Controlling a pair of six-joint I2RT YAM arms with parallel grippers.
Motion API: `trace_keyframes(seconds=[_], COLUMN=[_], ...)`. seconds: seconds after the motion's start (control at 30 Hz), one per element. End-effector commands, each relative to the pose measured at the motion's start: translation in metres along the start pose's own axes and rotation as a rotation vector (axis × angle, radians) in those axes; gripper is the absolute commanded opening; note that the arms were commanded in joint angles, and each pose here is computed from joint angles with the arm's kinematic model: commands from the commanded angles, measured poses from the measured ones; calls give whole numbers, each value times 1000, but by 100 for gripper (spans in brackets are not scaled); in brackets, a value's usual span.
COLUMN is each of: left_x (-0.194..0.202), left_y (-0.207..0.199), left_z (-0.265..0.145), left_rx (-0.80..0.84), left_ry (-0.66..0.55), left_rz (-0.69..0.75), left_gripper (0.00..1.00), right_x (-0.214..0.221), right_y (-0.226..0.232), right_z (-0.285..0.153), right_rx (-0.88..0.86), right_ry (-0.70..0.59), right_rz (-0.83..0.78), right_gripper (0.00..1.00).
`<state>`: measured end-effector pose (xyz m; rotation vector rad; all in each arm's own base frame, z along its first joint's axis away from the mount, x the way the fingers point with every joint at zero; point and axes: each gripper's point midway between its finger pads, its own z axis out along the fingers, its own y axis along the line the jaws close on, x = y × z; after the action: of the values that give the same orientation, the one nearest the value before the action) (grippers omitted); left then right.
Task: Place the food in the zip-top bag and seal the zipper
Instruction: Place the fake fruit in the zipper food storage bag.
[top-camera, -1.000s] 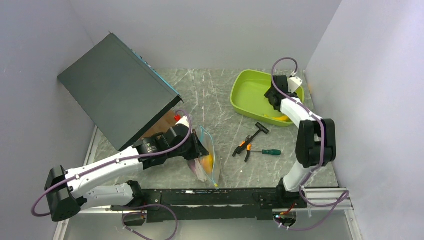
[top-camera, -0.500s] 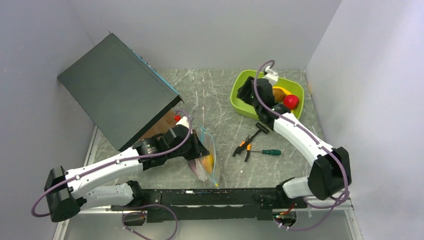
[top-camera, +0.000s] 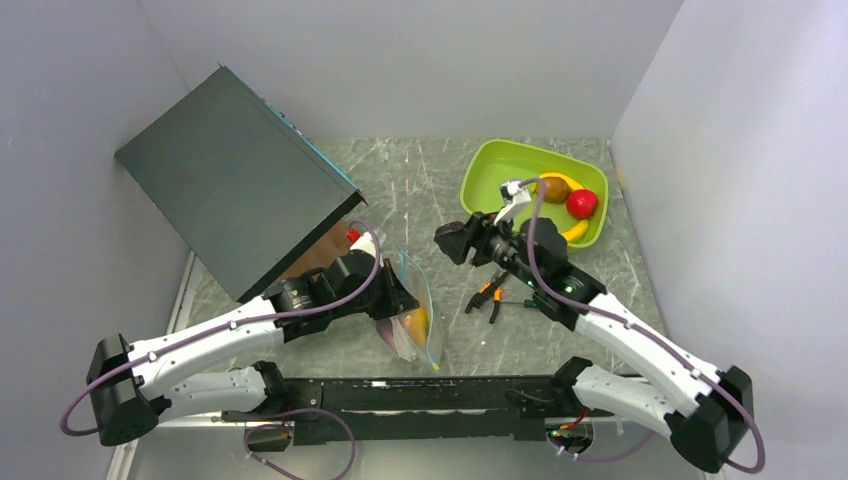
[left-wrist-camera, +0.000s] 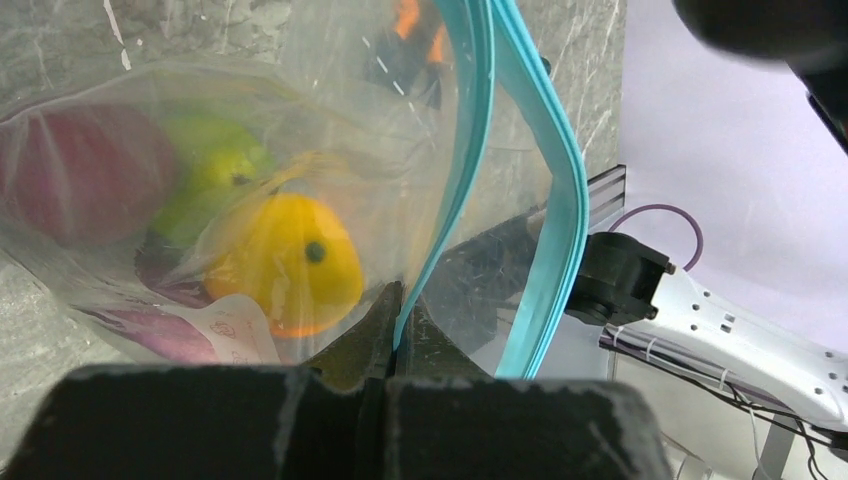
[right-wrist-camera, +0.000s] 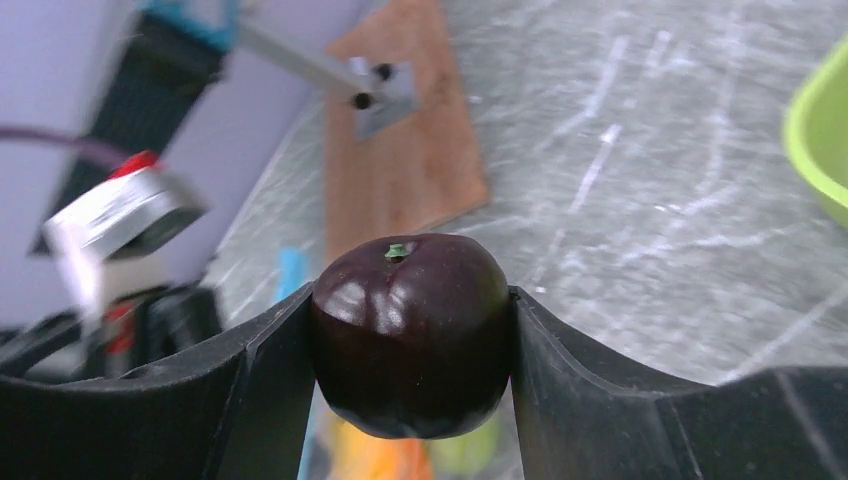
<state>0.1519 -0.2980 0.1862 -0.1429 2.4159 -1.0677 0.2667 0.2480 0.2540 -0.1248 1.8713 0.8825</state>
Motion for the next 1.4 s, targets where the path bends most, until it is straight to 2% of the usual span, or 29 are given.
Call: trace_keyframes(seconds=[0.0,0.13,0.2,0.4,0.57,0.8,0.93,1.17,1.37], left_x=[-6,-7,-7,-12,-14,-15,-15,-16,-16], left_y=[-11,-11,-11,-19,-28,-25,-27,-26,-25], left_z=[-2,-2,-2,-3,-5,-9,-11,-14,-14], left_rx=[50,46,46,51,73,79,84,90,86], left_ry=[-36,-41,-42,-47,-46,-61,-57,-66,-66], left_rz=[3,3,-1,11,15,3,8,3,5], left_gripper=[0,0,0,0,0,0,0,0,0], right_x=[-24,-7,6,40,60,74,82,81,81], right_y=[72,111,125,143,134,111,103,61,55], right_z=[-39,-63,-70,-80,-66,-51,-43,-33,-36], right_rx=[-378,-609,-681,-732,-665,-574,-529,-307,-277], right_ry=[-98,-34,12,23,38,7,31,4,18], right_rz=[-87,-134,-149,-221,-261,-305,-291,-292,-320], right_gripper=[0,0,4,17,22,36,37,40,54])
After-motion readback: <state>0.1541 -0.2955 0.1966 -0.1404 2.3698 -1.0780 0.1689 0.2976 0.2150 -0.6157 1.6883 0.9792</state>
